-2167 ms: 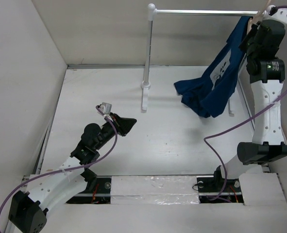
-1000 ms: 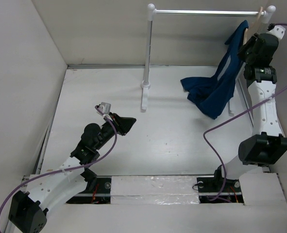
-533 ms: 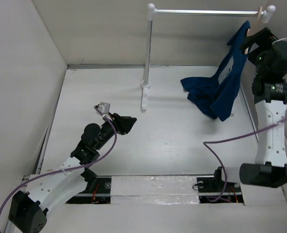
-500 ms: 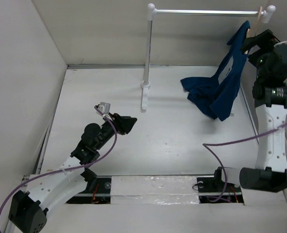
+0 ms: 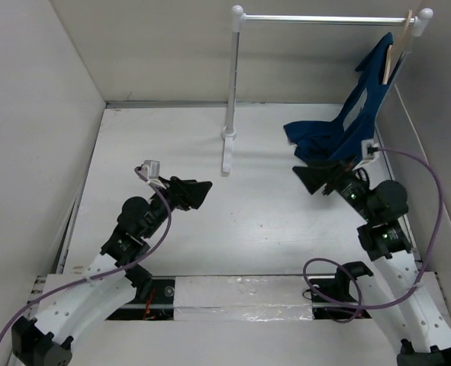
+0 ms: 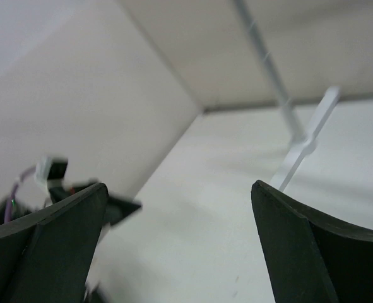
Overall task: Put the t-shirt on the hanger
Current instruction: Reset both arms
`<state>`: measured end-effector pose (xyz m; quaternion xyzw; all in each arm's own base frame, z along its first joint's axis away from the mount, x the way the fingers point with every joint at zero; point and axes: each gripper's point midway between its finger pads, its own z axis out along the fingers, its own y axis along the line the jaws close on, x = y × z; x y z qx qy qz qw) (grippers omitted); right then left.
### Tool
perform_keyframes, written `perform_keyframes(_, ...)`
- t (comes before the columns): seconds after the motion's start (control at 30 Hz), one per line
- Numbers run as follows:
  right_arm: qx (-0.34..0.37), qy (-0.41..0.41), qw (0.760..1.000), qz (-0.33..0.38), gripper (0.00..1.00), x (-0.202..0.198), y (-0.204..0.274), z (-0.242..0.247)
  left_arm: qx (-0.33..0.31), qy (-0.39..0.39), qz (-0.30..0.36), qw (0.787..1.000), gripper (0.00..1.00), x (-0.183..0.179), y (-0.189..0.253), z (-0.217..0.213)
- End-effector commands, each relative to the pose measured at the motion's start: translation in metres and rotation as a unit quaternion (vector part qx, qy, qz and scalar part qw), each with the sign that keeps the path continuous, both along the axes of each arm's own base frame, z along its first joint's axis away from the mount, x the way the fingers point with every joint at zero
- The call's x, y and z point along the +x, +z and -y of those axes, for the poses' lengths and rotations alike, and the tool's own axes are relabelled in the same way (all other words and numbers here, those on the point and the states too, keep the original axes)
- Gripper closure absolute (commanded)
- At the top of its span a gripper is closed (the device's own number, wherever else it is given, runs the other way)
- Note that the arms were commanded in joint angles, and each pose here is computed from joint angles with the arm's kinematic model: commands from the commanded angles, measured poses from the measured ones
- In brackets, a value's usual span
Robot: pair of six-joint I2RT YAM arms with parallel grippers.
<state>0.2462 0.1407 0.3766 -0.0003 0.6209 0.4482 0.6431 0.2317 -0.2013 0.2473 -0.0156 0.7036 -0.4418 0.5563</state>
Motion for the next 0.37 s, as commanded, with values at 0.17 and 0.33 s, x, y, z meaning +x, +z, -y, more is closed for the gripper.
perform_keyframes(0.17,-0.017,0.1,0.99,-0.102,0.0,-0.041,-0.117,-0.05,-0.037,0.091,0.001,0.995,0.27,-0.008,0.018,-0.042)
perform_keyframes(0.33,-0.037,0.083,0.989,-0.118,0.0,-0.043,-0.135,-0.057,-0.01,0.113,-0.031,0.993,0.25,-0.011,-0.006,-0.053)
